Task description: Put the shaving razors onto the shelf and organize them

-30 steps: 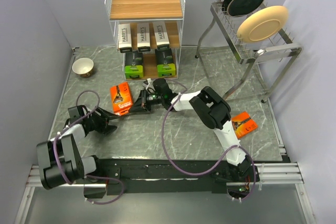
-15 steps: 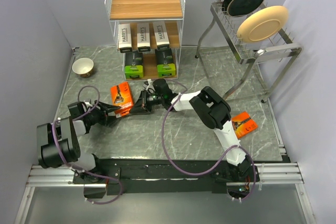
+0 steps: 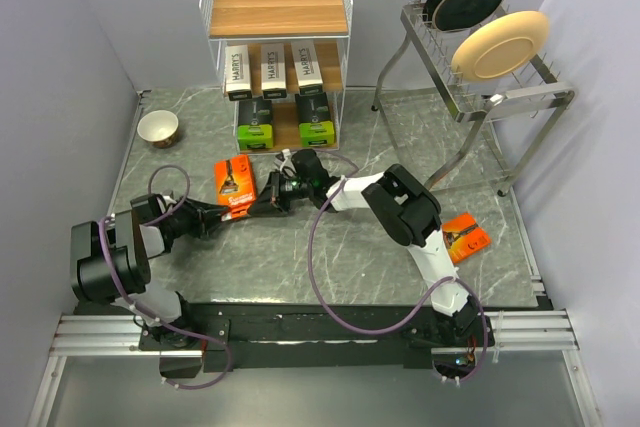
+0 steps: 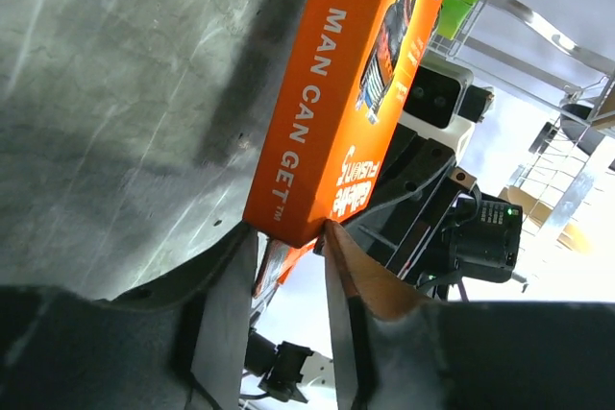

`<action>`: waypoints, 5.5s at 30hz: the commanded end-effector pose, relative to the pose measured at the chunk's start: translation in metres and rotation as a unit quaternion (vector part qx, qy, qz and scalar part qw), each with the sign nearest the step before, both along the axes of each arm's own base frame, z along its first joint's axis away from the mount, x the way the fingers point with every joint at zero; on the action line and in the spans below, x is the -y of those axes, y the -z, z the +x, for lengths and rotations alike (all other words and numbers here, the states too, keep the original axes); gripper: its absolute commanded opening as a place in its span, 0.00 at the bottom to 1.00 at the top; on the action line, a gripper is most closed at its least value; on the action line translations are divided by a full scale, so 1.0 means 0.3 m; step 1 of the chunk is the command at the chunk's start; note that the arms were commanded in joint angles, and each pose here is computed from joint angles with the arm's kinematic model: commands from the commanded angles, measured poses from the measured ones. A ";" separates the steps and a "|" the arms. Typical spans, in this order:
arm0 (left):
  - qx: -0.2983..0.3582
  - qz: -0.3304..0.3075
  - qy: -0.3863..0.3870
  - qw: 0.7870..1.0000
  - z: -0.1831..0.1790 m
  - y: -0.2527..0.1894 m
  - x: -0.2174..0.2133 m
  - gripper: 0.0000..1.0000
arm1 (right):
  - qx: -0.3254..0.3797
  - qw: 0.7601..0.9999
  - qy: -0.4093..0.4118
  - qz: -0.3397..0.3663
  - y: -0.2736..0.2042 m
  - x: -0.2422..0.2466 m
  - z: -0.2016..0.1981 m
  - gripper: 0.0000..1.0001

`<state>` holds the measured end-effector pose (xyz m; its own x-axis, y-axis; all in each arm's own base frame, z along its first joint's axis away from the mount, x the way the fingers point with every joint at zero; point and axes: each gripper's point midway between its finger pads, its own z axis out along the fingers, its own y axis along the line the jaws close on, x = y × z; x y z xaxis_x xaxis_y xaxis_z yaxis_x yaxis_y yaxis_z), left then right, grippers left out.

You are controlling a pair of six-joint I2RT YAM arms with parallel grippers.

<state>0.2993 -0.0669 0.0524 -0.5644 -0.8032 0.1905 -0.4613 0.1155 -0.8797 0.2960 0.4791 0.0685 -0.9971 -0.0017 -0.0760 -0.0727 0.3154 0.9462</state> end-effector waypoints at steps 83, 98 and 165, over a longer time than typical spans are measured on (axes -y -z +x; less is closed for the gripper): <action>0.498 0.151 0.179 0.835 0.224 -1.365 -0.002 0.17 | 0.269 0.959 0.068 -0.065 -0.465 0.719 0.331 0.91; 0.442 0.103 0.106 0.885 0.509 -1.476 0.147 0.12 | 0.521 0.853 0.038 -0.009 -1.003 0.543 0.219 0.88; 0.527 0.216 0.463 0.679 -0.163 -0.388 1.146 0.99 | 0.353 0.743 -0.014 -0.568 -0.056 1.810 -0.292 1.00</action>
<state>0.2405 -0.3650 0.1742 -0.4968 0.2288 -0.8372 0.8532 0.3053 -0.4228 0.2212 -0.0401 0.0939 -0.6934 -0.4449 -0.5668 -0.4456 0.8829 -0.1480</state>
